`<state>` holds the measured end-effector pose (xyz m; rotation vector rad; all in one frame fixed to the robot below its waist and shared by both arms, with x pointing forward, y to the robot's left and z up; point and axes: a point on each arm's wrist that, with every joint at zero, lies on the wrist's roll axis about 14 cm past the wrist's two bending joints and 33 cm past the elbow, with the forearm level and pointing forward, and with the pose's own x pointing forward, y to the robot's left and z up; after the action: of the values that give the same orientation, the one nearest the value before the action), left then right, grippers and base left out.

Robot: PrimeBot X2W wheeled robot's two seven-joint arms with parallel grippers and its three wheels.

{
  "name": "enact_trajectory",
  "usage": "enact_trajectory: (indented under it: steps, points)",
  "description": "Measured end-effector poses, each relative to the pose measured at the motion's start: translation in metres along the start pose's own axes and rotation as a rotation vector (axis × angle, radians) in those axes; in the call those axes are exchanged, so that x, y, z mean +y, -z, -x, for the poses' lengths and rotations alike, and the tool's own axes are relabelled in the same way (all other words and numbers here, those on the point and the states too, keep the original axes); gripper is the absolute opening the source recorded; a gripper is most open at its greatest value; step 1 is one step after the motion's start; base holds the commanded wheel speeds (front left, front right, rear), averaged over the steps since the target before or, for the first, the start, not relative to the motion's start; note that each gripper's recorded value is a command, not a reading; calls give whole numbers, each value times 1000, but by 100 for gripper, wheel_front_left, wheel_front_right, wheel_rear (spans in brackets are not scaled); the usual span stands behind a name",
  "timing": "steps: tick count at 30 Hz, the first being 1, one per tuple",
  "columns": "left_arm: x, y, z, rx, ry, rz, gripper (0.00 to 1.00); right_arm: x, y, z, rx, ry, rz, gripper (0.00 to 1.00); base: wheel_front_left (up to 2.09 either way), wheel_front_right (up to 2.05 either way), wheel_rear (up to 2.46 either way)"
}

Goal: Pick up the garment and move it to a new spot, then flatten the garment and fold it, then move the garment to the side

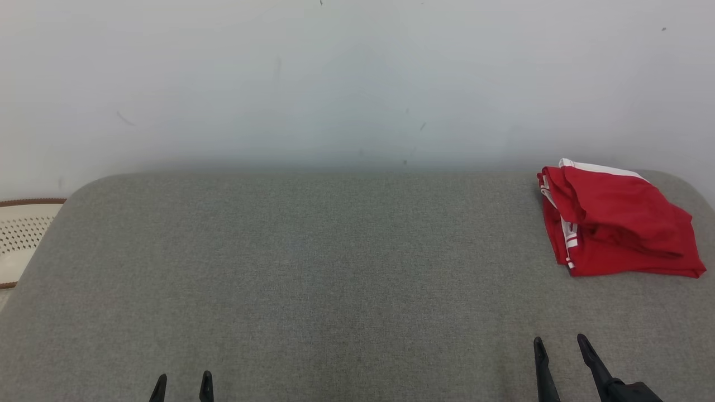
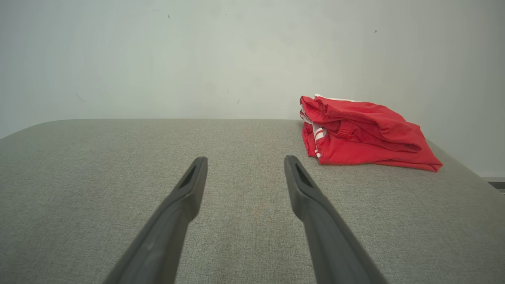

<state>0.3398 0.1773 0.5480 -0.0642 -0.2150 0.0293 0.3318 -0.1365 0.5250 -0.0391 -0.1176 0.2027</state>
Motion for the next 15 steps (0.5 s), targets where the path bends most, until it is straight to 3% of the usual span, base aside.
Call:
enact_trajectory:
  steps: [15]
  points:
    - [1, -2, 1, -6, 3, 3, 100, 3, 1, 0, 2, -7, -13, 100, 0, 0, 0]
